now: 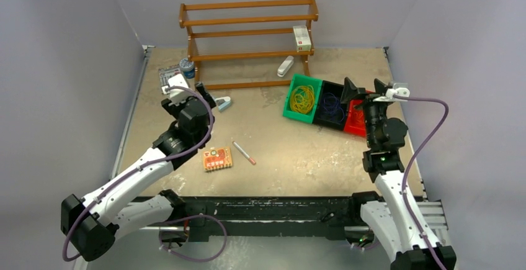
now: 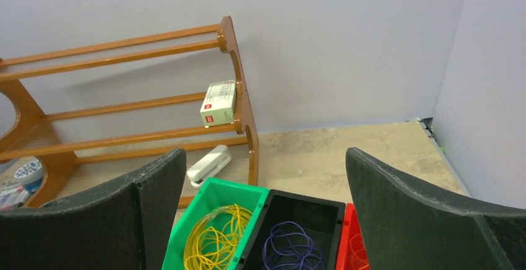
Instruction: Untangle the cables
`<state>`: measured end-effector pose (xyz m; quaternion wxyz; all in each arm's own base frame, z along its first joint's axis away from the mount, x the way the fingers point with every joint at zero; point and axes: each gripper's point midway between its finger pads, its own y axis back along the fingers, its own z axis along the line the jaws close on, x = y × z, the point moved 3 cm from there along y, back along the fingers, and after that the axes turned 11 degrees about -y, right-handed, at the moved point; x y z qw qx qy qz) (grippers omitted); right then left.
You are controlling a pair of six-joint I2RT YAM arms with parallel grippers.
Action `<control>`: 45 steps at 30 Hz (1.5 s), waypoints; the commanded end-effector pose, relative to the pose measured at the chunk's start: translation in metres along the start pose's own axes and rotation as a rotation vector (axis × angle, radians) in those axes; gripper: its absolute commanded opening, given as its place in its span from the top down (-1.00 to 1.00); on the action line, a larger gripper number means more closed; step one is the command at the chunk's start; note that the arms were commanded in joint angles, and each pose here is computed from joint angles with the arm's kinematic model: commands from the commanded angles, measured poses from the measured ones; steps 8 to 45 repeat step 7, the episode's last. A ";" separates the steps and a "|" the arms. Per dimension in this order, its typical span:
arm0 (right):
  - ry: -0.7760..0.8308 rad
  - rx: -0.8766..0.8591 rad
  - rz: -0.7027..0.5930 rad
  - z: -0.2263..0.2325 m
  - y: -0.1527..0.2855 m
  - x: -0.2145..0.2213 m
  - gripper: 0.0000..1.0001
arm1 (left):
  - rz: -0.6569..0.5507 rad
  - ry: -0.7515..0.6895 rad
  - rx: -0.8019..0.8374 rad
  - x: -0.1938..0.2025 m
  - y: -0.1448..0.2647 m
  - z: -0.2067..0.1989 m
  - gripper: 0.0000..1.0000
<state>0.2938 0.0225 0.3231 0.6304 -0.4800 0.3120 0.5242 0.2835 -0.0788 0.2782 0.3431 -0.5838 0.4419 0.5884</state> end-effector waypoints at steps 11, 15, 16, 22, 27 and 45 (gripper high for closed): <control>-0.022 0.021 -0.133 -0.002 -0.006 -0.021 -0.99 | -0.023 0.037 0.011 -0.004 -0.001 -0.002 -0.52; -0.022 0.021 -0.133 -0.002 -0.006 -0.021 -0.99 | -0.023 0.037 0.011 -0.004 -0.001 -0.002 -0.52; -0.022 0.021 -0.133 -0.002 -0.006 -0.021 -0.99 | -0.023 0.037 0.011 -0.004 -0.001 -0.002 -0.52; -0.022 0.021 -0.133 -0.002 -0.006 -0.021 -0.99 | -0.023 0.037 0.011 -0.004 -0.001 -0.002 -0.52; -0.022 0.021 -0.133 -0.002 -0.006 -0.021 -0.99 | -0.023 0.037 0.011 -0.004 -0.001 -0.002 -0.52; -0.022 0.021 -0.133 -0.002 -0.006 -0.021 -0.99 | -0.023 0.037 0.011 -0.004 -0.001 -0.002 -0.52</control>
